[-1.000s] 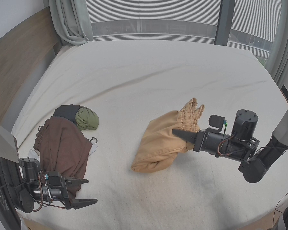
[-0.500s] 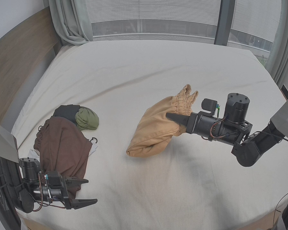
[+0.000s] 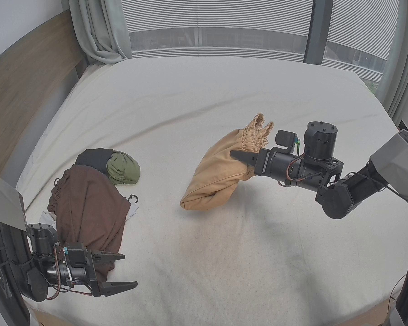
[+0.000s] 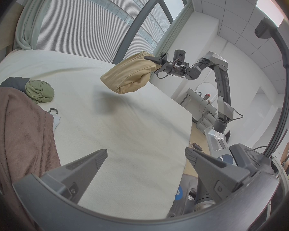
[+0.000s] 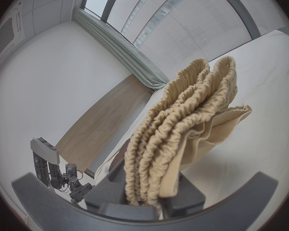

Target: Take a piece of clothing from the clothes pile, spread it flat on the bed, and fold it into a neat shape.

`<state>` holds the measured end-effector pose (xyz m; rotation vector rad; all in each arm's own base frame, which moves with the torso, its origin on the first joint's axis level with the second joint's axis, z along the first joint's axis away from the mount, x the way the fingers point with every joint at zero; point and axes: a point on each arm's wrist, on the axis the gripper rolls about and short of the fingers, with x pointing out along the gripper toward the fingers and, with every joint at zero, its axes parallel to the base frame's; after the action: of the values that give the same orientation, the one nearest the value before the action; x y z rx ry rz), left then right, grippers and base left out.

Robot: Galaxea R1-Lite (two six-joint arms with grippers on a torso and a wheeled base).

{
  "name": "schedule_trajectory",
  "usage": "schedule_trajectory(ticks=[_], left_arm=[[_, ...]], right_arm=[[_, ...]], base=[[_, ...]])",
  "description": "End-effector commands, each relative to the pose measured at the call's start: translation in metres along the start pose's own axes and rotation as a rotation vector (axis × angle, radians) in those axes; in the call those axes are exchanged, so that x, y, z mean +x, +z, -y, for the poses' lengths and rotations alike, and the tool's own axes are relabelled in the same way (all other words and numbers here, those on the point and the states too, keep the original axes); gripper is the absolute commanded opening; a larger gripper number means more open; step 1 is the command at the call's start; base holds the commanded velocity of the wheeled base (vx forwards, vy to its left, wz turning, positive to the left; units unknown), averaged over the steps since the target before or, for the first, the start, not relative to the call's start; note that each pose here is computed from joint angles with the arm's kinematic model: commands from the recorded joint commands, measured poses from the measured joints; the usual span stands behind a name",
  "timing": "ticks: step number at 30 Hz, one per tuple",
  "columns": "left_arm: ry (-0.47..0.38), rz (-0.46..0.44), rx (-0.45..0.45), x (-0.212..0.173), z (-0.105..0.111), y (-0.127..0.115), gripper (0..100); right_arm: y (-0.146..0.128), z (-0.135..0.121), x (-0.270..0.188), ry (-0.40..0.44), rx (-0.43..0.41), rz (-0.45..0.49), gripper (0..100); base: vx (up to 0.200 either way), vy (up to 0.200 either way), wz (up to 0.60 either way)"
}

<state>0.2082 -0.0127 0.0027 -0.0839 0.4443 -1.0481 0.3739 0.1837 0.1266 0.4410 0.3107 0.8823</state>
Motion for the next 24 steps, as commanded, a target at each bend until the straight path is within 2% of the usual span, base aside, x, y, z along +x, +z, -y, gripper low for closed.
schedule_trajectory(ticks=[1, 13, 24], left_arm=[[-0.003, -0.009, -0.015, -0.001, 0.003, -0.002, 100], [0.0, -0.01, -0.021, -0.002, 0.003, -0.003, 100], [0.003, -0.009, -0.023, -0.002, 0.002, -0.004, 100]], right_arm=[[-0.003, 0.012, 0.005, -0.016, 0.006, -0.006, 0], [0.003, 0.02, 0.025, -0.021, 0.004, -0.015, 0], [0.005, 0.014, 0.044, 0.004, -0.033, -0.031, 0]], base=[[0.0, 0.0, 0.0], [0.0, 0.0, 0.0], [0.0, 0.0, 0.0]])
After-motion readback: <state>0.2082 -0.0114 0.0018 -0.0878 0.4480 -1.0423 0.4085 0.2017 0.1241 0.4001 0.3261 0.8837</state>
